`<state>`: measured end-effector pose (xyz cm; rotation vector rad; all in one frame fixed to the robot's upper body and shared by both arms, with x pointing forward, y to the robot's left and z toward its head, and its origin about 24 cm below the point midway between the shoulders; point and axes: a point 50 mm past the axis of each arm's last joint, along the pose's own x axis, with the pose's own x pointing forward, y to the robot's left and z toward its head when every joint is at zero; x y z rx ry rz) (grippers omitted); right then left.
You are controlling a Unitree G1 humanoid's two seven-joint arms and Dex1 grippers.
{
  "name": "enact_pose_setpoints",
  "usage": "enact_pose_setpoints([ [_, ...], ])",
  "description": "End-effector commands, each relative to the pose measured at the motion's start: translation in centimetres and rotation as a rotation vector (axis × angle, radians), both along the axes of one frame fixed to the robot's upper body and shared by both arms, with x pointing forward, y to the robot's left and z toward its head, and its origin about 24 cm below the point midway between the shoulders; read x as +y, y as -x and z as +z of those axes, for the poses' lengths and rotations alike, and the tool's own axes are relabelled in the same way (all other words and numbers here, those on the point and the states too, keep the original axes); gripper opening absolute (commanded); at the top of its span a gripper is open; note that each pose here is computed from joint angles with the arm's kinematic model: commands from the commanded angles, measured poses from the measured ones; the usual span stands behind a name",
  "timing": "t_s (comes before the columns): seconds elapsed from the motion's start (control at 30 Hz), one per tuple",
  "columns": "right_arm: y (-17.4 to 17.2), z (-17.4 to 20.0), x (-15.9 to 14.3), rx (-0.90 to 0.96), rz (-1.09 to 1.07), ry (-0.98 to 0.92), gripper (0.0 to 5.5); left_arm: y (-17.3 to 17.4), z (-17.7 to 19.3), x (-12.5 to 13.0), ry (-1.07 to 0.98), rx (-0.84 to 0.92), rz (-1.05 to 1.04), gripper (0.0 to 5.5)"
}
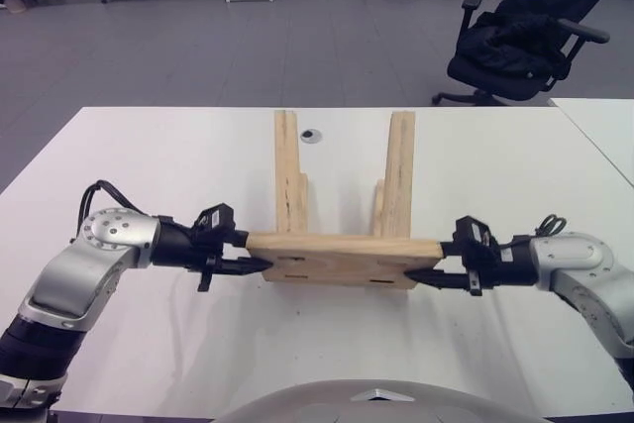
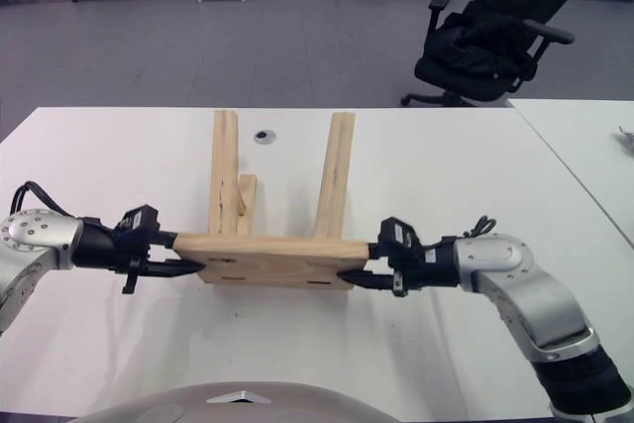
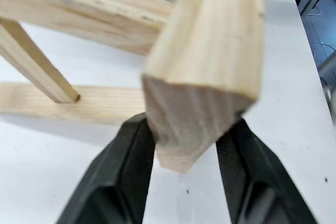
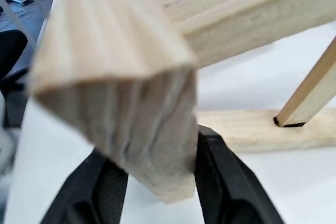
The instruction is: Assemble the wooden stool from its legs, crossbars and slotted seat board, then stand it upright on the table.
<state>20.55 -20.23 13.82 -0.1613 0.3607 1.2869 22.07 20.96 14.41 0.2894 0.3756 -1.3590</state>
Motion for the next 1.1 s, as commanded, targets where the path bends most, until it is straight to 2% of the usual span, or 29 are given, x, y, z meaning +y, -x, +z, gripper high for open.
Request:
enact_pose_setpoints([
  [0.03,0.4,7.9,0.9,-0.176,0.151,-0.148,1.69,0.2,7.0,-1.3,0.176,-0.149,-0.136,1.63],
  [0.13,1.7,11.9,1.0,-0.095,0.257,-0.217,1.63,1.1,11.5,-1.5,0.330,-0.106,-0.237,1.63],
  [0.23,2.1,14.7,1.2,0.005,0.355,-0.308,1.49,1.7,13.5,-1.6,0.409,0.038,-0.312,1.63],
  [0.3,1.3,16.6,0.9,0.213,0.429,-0.485,1.34,1.2,15.6,-0.8,0.560,0.304,-0.390,1.59],
  [0.37,-0.9,16.5,0.6,0.429,0.440,-0.606,1.33,-1.4,15.9,-0.3,0.699,0.534,-0.383,1.34],
  [0.47,-2.9,16.2,0.2,0.659,0.499,-0.651,1.34,-3.4,15.6,-0.2,0.748,0.721,-0.356,1.33],
  [0.6,-3.2,12.9,-0.5,0.989,0.506,-0.649,1.34,-3.8,12.7,0.5,0.690,0.962,-0.247,1.33],
  [0.83,-1.7,10.5,-1.3,1.369,0.490,-0.622,1.34,-1.8,10.2,1.7,0.638,1.207,-0.176,1.33],
  [0.97,-2.4,5.3,-1.0,1.451,0.304,-0.615,1.37,-2.1,7.7,1.4,0.600,1.276,-0.095,1.34],
  [1.1,-2.0,1.2,0.2,1.227,0.110,-0.620,1.41,-1.9,5.3,1.4,0.507,1.252,0.032,1.39],
])
